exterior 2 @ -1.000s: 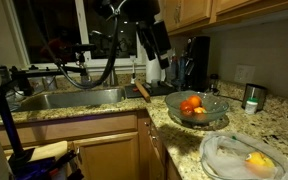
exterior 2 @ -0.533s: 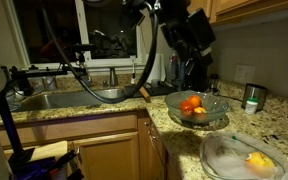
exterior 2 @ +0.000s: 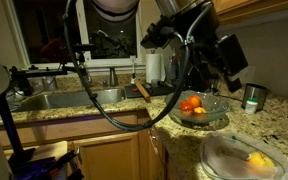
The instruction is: Take the apple and place it in the bowl
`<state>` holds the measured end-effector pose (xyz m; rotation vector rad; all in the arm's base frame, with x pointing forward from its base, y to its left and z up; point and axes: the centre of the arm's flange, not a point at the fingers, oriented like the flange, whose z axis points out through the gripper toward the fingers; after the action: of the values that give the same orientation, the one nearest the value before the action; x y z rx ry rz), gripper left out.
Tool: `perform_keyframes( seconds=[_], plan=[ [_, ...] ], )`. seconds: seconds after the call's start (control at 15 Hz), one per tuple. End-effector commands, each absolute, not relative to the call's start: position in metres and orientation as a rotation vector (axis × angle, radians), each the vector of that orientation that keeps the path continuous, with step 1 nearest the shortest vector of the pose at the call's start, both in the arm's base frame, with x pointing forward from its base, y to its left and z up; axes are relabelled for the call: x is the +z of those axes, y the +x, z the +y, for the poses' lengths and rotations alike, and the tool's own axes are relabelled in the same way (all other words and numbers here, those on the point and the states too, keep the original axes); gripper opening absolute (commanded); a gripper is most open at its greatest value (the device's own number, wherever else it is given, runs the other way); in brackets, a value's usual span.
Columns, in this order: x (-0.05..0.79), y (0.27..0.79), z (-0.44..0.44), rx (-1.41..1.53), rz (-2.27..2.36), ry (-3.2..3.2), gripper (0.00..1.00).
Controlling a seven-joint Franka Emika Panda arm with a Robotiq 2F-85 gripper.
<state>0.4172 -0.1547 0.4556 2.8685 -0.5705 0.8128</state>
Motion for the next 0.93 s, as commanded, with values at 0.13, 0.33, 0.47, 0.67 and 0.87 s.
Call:
perform_keyframes(
  seconds=[0.13,0.33,0.47,0.67,0.87],
  plan=[
    [0.453,0.452,-0.171,0.748,-0.659,2.875,1.00],
    [0.455,0.470,-0.176,0.720,-0.692,2.881,1.00],
    [0.453,0.483,-0.180,0.672,-0.710,2.892,1.00],
    [0.447,0.501,-0.185,0.586,-0.741,2.906,1.00],
    [0.441,0.518,-0.189,0.526,-0.769,2.907,1.00]
  ],
)
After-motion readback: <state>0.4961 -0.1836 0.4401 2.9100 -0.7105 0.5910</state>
